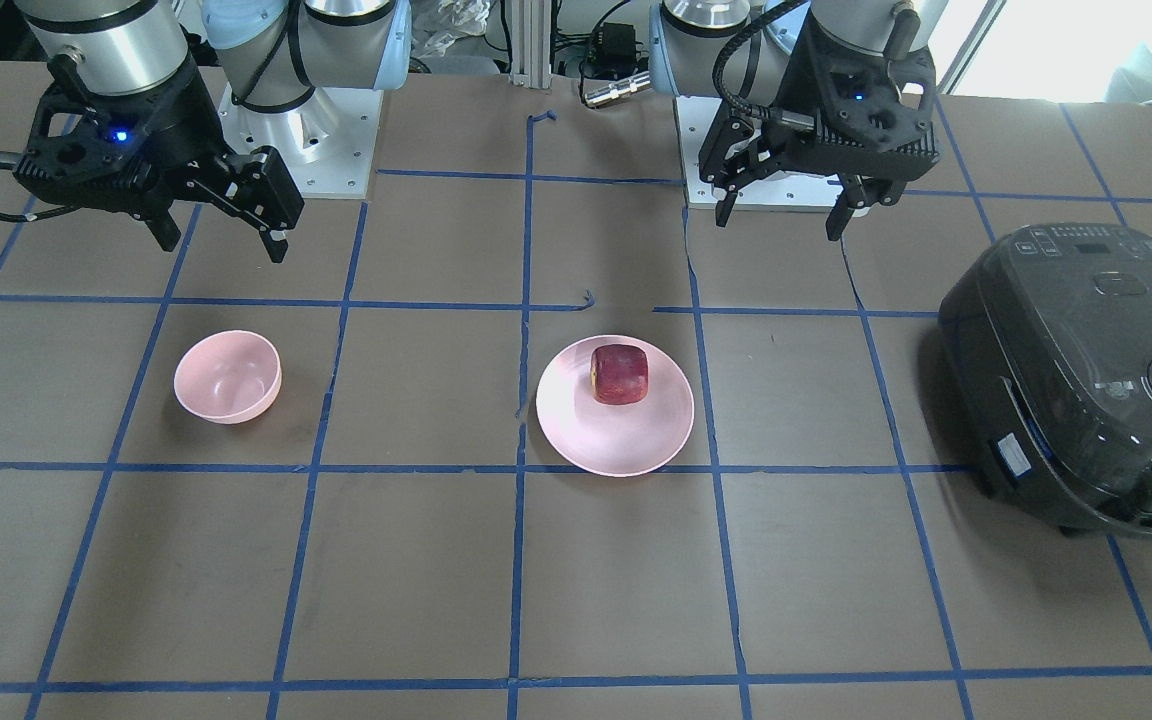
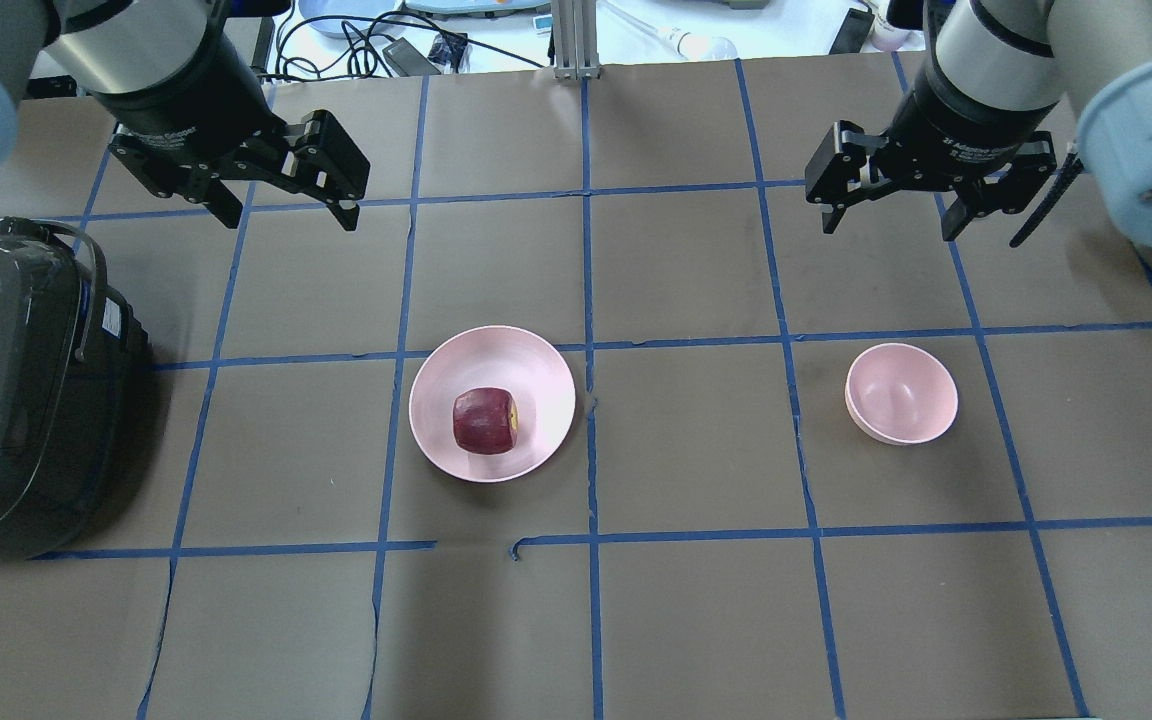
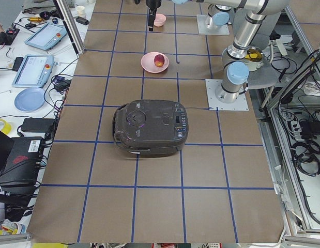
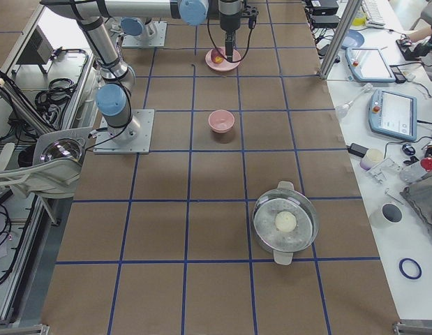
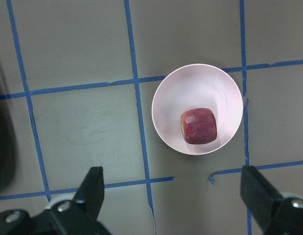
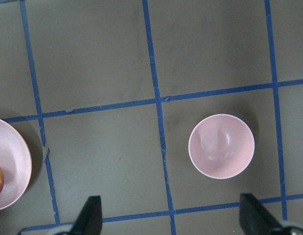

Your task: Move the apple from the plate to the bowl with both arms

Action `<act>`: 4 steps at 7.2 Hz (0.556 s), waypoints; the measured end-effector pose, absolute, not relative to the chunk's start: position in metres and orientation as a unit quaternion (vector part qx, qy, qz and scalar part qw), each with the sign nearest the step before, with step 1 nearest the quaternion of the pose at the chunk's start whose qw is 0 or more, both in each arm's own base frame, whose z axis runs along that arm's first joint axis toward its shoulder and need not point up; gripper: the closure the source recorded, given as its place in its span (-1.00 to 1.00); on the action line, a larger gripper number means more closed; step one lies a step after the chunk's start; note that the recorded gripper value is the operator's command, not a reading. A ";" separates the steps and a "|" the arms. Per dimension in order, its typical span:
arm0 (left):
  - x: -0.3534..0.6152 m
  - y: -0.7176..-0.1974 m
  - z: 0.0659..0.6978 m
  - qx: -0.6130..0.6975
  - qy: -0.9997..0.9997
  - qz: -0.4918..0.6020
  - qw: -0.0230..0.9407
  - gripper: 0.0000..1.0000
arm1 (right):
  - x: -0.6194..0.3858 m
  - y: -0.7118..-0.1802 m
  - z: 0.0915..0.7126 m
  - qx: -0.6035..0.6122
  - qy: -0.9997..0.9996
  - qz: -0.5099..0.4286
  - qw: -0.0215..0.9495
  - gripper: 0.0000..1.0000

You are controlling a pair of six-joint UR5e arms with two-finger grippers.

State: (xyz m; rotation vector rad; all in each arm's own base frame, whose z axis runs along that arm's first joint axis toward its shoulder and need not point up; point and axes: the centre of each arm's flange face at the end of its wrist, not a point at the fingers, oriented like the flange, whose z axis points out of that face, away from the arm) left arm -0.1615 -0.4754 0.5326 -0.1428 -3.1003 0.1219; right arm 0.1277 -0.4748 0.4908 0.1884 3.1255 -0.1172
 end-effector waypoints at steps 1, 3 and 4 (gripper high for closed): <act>-0.161 -0.475 0.533 -0.046 -0.998 0.039 0.018 -1.00 | 0.127 -0.475 0.490 0.060 0.997 -0.037 0.004 -1.00; -0.161 -0.475 0.533 -0.046 -0.998 0.039 0.018 -1.00 | 0.127 -0.476 0.490 0.060 0.997 -0.038 0.002 -1.00; -0.161 -0.475 0.533 -0.045 -0.998 0.038 0.017 -1.00 | 0.126 -0.477 0.490 0.060 0.997 -0.040 0.002 -1.00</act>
